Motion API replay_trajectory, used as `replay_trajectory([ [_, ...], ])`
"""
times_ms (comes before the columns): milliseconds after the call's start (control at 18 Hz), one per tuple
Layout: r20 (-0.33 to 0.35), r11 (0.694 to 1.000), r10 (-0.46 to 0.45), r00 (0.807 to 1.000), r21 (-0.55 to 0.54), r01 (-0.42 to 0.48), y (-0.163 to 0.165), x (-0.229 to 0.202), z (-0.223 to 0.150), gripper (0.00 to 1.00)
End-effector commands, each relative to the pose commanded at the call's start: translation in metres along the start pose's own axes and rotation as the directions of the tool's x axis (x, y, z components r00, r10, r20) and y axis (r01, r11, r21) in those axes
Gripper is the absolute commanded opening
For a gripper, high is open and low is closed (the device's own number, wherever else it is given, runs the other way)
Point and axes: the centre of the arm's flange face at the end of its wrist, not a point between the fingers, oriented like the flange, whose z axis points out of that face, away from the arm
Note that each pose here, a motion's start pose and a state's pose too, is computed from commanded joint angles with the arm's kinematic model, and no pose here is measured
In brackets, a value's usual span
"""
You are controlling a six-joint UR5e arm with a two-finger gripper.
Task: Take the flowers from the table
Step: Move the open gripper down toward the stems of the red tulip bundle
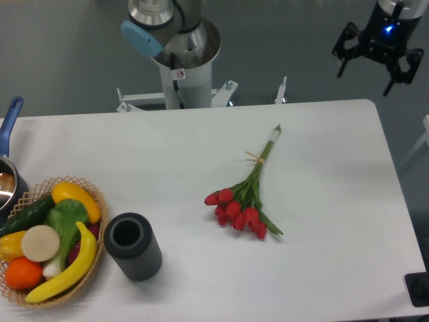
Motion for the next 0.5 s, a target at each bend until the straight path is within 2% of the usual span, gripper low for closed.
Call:
replay_trajectory([
  [167, -0.022, 1.000, -0.010, 1.000, 0.002, 0.010, -0.002, 0.004, 0.013, 1.00],
  [333, -0.053, 1.000, -0.010, 0.999, -0.010, 0.010, -0.011, 0.018, 0.044, 1.00],
  [389, -0.050, 1.000, -0.008, 0.999, -0.012, 0.007, -0.011, 0.019, 0.050, 1.00],
  [500, -0.083, 1.000, -0.014, 0.996, -0.022, 0.012, -0.006, 0.030, 0.070, 1.00],
])
